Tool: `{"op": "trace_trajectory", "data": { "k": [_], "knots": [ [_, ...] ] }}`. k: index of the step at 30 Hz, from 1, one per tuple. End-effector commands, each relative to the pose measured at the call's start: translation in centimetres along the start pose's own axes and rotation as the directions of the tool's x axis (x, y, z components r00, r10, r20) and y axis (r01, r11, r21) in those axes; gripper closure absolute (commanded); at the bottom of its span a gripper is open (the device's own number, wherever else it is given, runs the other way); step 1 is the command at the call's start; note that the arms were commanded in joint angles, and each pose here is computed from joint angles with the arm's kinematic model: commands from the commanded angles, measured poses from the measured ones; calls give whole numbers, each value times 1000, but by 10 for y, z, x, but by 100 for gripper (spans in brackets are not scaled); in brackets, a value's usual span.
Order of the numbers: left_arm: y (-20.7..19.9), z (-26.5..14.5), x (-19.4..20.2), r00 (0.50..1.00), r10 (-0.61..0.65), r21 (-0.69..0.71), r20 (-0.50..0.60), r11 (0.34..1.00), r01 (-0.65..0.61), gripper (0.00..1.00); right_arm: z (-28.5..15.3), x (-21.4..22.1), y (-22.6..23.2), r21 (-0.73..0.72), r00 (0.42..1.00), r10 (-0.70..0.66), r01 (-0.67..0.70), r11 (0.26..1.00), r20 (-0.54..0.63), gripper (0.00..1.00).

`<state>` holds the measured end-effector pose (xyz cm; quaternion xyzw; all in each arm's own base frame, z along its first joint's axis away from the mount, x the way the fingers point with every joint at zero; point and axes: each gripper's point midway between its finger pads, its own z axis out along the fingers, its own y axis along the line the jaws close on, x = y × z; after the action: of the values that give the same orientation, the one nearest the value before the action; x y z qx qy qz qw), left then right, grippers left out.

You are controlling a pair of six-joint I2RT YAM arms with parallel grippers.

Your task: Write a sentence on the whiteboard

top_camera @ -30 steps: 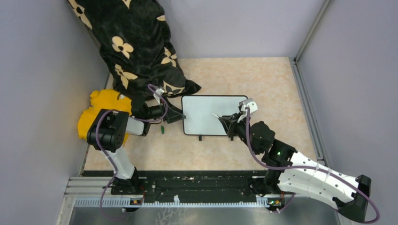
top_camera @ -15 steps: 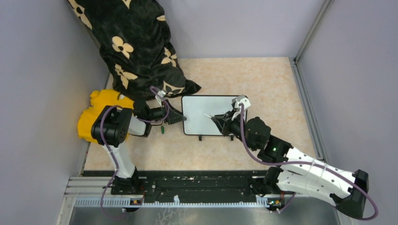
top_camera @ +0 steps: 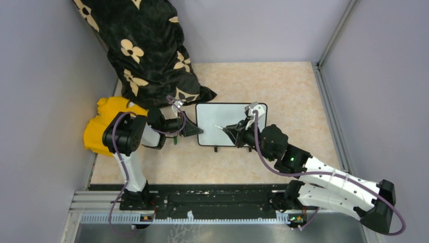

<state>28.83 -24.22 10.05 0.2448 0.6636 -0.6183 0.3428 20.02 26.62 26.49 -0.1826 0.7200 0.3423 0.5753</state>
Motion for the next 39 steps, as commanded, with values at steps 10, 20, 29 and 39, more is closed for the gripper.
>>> {"op": "trace_trajectory", "data": {
  "k": [10,20,29,39],
  "knots": [
    [0,3,4,999,46,35,-22,998,-45,72,2,-35,19,-58,995,36,-31,998,90,100],
    [2,3,6,999,42,31,-23,999,-41,80,6,-34,23,-69,996,42,-36,997,83,100],
    [5,3,10,999,33,23,-30,999,-32,86,5,-39,22,-61,994,41,-35,998,100,100],
    [7,2,13,999,30,18,-34,999,-29,90,9,-56,9,58,989,18,-27,998,145,100]
  ]
}}
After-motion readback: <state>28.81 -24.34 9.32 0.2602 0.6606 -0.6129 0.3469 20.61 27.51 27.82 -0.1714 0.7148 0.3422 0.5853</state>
